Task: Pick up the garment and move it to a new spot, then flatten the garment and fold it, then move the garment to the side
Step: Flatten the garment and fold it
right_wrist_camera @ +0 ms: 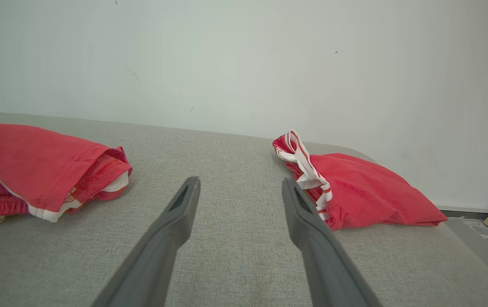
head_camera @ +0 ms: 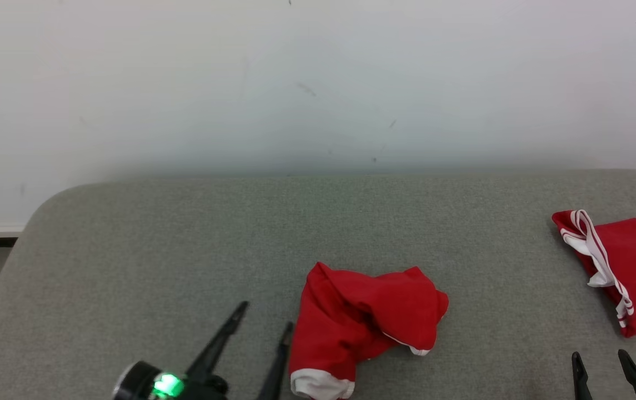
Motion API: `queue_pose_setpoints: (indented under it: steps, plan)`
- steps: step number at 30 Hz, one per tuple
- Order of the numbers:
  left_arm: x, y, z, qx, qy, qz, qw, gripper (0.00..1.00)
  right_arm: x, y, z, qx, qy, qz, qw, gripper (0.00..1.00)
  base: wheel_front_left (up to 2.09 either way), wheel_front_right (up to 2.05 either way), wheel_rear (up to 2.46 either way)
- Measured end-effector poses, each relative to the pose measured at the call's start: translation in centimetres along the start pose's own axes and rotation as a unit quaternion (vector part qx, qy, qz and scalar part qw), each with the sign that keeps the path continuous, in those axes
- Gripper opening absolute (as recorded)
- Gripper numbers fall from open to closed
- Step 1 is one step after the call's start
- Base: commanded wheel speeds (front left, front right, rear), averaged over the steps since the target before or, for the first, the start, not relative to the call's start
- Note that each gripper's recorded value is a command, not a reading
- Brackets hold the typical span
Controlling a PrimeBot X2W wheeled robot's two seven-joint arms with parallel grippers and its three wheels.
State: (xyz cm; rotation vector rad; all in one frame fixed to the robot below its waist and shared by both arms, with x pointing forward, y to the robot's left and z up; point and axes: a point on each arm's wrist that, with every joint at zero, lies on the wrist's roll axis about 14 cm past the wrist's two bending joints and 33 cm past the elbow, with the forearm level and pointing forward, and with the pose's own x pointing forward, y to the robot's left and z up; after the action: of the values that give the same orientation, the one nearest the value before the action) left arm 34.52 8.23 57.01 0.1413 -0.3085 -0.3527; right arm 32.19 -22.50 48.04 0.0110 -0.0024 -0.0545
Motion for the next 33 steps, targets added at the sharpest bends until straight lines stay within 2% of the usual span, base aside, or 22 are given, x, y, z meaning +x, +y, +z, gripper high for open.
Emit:
queue_pose_setpoints:
  steps: [6, 11, 14, 20, 33]
  plan:
    - [0.9, -7.6, 1.2, -0.005, -0.024, -0.153, 0.988, 1.0, -0.2, -0.6, 0.2, 0.002, -0.003, -0.011, 1.0, 1.0, 0.0, 0.0, 0.0]
    - [-0.3, -12.6, -2.0, -0.001, 0.022, -0.253, 0.967, 1.0, -0.6, -1.4, 0.3, 0.004, -0.004, -0.024, 1.0, 1.0, 0.0, 0.0, 0.0]
    - [-1.0, -14.1, -4.5, 0.003, 0.058, -0.287, 0.956, 1.0, -0.9, -2.0, 0.1, 0.005, -0.002, -0.034, 0.999, 1.0, 0.0, 0.0, 0.0]
    - [-1.2, -13.8, -9.7, 0.036, 0.141, -0.309, 0.94, 1.0, -1.7, -3.3, -0.5, 0.007, 0.009, -0.057, 0.998, 1.0, 0.0, 0.0, 0.0]
    - [0.3, -10.7, -15.3, 0.067, 0.216, -0.268, 0.937, 1.0, -1.5, -4.3, -1.6, 0.01, 0.03, -0.078, 0.996, 1.0, 0.0, 0.0, 0.0]
